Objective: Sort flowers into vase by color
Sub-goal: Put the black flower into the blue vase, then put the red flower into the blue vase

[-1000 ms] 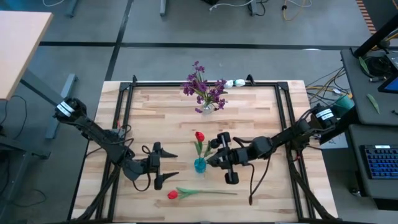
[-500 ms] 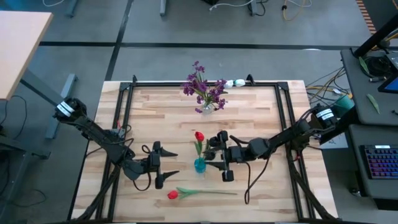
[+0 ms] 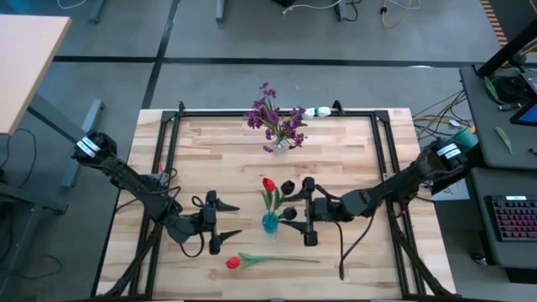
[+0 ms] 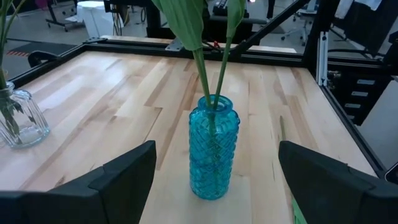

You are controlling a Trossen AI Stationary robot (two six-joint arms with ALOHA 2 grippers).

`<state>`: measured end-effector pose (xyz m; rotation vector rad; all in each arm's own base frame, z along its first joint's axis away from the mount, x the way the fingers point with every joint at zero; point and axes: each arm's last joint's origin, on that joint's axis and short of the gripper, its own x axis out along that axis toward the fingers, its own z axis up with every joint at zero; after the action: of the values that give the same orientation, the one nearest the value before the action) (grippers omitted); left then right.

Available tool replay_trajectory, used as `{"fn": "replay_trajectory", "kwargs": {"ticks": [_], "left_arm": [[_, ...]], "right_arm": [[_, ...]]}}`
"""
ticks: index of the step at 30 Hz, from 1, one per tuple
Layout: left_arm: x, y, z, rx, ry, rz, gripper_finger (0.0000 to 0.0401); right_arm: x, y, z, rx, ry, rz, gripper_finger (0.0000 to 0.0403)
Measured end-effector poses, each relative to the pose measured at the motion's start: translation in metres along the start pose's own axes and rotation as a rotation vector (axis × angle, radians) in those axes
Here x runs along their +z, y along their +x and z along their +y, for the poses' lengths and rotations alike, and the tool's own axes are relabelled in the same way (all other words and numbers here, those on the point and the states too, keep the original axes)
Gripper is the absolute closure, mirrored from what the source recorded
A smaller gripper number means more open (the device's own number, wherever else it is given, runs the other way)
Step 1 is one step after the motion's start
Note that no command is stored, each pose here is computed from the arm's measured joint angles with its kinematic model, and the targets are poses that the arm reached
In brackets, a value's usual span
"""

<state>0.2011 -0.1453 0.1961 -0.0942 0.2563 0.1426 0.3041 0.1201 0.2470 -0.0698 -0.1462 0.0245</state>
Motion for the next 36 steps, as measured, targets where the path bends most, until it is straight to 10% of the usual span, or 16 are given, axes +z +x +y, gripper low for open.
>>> {"fn": "replay_trajectory", "kwargs": {"ticks": [24,30,36], "left_arm": [[-0.001,0.000,0.001,0.003,0.009,0.009,0.0079],[-0.002,0.000,0.001,0.003,0.012,0.014,0.0079],[-0.002,-0.002,-0.001,-0.016,-0.024,0.018,0.0079]], "right_arm": [[0.060,-0.039,-0.019,-0.260,0.331,0.849,0.0144],[0.045,-0.058,-0.008,-0.279,0.398,1.154,0.0153],[-0.004,-0.054,0.039,-0.105,0.390,1.128,0.0164]]}}
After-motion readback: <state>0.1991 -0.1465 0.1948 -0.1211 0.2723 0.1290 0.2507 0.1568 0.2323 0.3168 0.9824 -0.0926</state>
